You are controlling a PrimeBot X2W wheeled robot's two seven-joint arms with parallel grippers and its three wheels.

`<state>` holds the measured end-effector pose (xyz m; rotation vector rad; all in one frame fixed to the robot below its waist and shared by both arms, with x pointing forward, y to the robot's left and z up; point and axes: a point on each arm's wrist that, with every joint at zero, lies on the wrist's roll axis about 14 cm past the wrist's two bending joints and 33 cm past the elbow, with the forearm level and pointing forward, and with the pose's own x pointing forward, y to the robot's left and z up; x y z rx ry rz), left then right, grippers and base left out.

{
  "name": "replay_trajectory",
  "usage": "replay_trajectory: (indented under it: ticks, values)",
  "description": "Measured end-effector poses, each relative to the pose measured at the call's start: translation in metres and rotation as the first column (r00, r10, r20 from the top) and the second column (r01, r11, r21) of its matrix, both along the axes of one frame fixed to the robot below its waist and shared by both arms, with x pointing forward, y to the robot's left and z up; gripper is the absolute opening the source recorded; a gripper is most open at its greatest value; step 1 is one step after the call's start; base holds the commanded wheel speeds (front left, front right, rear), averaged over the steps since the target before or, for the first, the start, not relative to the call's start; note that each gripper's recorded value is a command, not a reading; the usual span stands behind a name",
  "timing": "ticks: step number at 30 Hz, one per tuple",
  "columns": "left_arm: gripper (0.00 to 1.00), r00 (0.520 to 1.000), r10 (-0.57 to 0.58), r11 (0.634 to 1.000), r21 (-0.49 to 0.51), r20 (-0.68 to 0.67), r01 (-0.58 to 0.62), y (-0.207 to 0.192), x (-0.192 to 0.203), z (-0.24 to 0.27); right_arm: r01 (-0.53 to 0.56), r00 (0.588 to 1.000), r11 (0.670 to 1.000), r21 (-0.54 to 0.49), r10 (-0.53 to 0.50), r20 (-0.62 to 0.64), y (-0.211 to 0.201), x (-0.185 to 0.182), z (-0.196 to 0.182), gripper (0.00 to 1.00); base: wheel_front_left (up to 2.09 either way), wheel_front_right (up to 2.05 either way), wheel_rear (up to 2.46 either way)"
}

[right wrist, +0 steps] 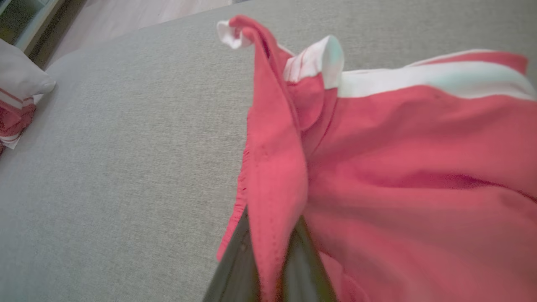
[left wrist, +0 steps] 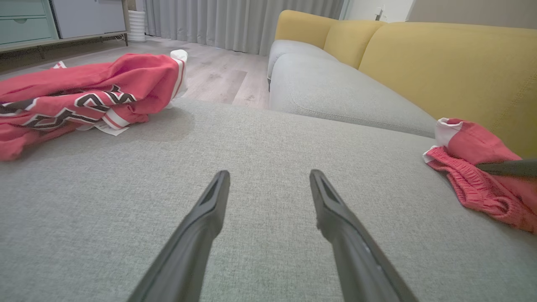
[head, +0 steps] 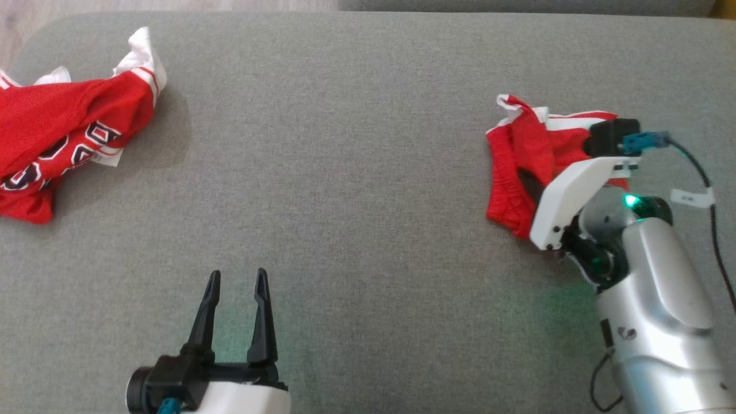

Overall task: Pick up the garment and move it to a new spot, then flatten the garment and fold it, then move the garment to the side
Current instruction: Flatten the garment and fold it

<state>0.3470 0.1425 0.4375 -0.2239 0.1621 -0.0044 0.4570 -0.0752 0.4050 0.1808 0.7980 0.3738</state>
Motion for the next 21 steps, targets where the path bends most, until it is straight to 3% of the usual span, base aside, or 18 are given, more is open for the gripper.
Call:
replay_trajectory:
  ticks: [1, 2, 7, 12, 16, 21]
  values:
    - [1.00, 1.000, 0.000, 1.000, 0.000, 0.001, 0.000, 0.000, 0.000, 0.000, -0.008, 1.000, 1.000, 0.002, 0.008, 0.010, 0.003, 0.000, 0.001, 0.82, 0.00, 0.00, 0.00]
    - [1.00, 1.000, 0.001, 1.000, 0.001, 0.001, -0.001, 0.000, 0.000, 0.000, -0.023, 1.000, 0.999, 0.023, 0.022, 0.022, 0.011, -0.002, 0.003, 1.00, 0.00, 0.00, 0.00]
    - [1.00, 1.000, -0.010, 1.000, 0.000, 0.007, 0.010, -0.004, 0.001, 0.002, -0.057, 0.996, 0.991, 0.124, 0.048, 0.075, 0.032, -0.005, 0.022, 1.00, 0.00, 0.00, 0.00]
    - [1.00, 0.999, -0.018, 1.000, 0.000, 0.027, 0.018, -0.006, -0.002, 0.008, -0.115, 0.967, 0.975, 0.192, 0.066, 0.244, 0.049, -0.014, 0.071, 1.00, 0.00, 0.00, 0.00]
    - [1.00, 1.000, 0.001, 1.000, 0.009, 0.008, -0.001, 0.001, -0.015, 0.004, -0.058, 0.925, 0.992, 0.116, 0.010, 0.380, 0.011, -0.023, 0.091, 1.00, 0.00, 0.00, 0.00]
    - [1.00, 1.000, 0.000, 1.000, 0.010, 0.018, 0.000, 0.003, -0.026, 0.007, 0.116, 0.848, 0.993, 0.006, -0.102, 0.521, -0.061, -0.039, 0.106, 1.00, 0.00, 0.00, 0.00]
